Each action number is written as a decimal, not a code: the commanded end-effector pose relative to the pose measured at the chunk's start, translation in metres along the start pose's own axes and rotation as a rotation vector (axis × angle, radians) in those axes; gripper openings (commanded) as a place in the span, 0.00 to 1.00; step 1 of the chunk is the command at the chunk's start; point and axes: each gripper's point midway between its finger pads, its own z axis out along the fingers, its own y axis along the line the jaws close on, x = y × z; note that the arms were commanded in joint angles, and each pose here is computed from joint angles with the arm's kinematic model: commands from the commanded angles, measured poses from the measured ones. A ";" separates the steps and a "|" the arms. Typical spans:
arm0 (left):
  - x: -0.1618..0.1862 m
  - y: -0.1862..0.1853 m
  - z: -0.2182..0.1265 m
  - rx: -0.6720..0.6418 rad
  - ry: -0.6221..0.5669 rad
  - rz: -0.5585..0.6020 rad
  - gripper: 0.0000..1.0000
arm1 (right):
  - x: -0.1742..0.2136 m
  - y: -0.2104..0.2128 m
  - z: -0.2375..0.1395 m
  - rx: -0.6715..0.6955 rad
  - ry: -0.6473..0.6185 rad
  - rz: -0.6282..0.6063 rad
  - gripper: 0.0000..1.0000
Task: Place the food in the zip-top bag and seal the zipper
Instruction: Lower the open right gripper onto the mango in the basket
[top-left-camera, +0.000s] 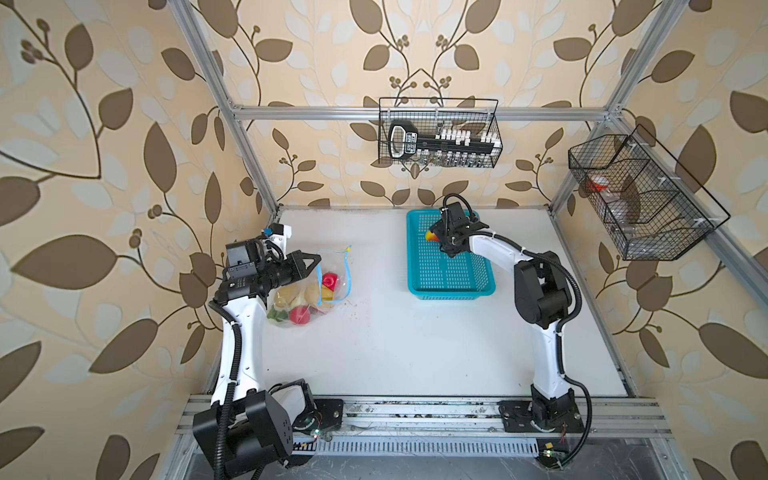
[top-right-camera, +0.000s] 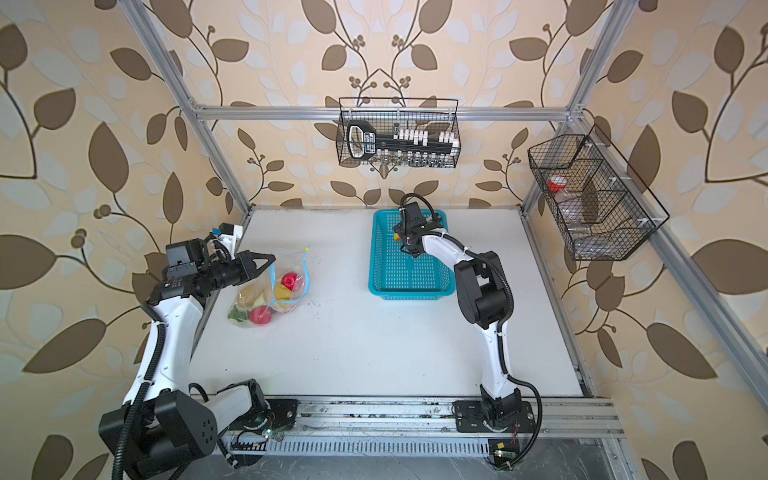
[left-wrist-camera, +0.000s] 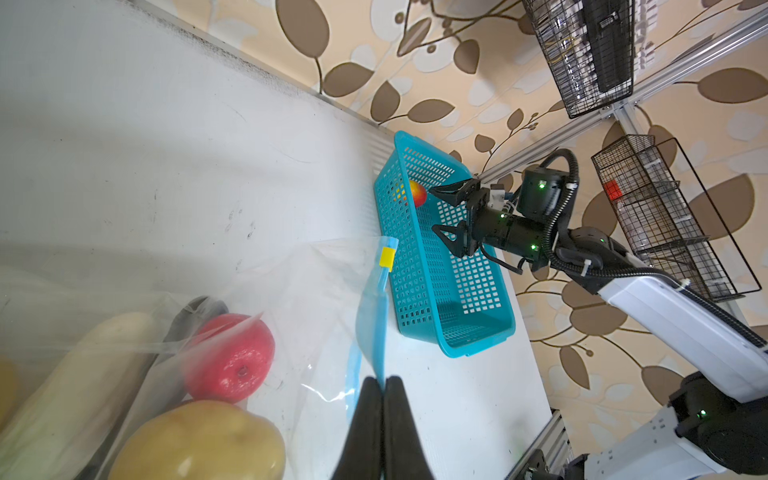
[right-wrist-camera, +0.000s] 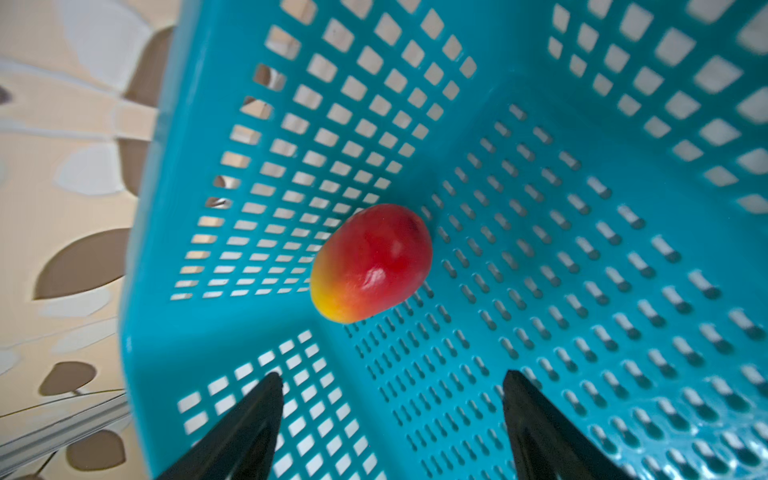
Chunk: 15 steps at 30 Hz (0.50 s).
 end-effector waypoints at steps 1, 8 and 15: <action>-0.004 -0.004 -0.001 0.032 -0.002 0.036 0.00 | -0.004 0.006 0.005 -0.010 -0.019 0.056 0.82; -0.004 -0.005 -0.001 0.036 0.005 0.027 0.00 | -0.005 0.011 0.017 -0.032 -0.016 0.102 0.79; -0.004 -0.004 -0.001 0.037 0.007 0.022 0.00 | -0.004 0.012 0.027 -0.044 -0.017 0.143 0.77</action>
